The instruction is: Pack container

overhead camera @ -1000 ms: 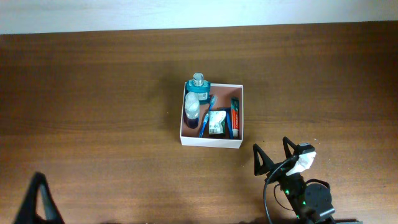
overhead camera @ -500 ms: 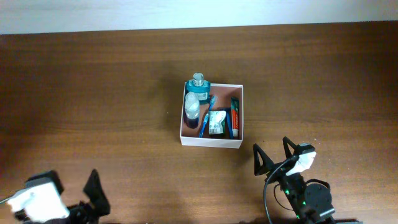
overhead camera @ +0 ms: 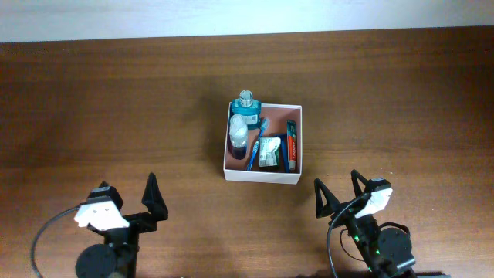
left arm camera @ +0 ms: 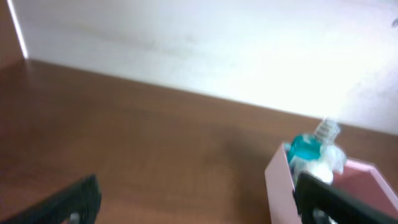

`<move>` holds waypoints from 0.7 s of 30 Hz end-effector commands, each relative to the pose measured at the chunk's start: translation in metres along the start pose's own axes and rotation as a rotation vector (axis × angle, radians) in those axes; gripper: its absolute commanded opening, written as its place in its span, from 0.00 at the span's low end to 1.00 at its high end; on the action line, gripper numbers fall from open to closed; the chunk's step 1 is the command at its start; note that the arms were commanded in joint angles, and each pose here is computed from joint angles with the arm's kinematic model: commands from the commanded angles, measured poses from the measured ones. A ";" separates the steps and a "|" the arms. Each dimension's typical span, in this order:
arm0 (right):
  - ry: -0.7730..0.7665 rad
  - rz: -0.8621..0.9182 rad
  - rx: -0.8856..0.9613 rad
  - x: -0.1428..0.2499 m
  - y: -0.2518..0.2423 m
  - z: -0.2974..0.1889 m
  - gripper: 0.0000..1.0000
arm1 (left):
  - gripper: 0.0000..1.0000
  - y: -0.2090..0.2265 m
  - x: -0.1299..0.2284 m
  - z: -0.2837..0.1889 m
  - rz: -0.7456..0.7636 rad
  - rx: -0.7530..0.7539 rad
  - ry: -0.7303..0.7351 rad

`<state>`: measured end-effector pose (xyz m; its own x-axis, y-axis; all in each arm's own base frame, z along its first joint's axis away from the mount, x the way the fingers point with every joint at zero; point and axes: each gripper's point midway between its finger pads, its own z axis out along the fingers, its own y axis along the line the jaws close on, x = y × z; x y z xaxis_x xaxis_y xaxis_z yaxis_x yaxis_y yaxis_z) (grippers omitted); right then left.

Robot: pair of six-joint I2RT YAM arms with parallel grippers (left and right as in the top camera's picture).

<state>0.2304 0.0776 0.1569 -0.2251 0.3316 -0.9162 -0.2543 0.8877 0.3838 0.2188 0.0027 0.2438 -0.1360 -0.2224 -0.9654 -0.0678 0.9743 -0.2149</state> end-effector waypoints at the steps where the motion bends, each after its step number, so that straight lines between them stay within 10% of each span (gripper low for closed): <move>1: -0.007 -0.002 0.013 0.001 -0.004 0.000 0.98 | 0.99 -0.003 0.013 0.008 -0.002 0.049 -0.068; 21: -0.006 -0.002 0.013 0.001 -0.004 0.000 0.98 | 0.99 0.023 0.076 0.039 0.025 -0.023 -0.091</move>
<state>0.2304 0.0775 0.1568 -0.2253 0.3316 -0.9161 -0.2538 0.8879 0.3838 0.2461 0.0002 0.1598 -0.0630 -0.2234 -0.9727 -0.0455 0.9743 -0.2208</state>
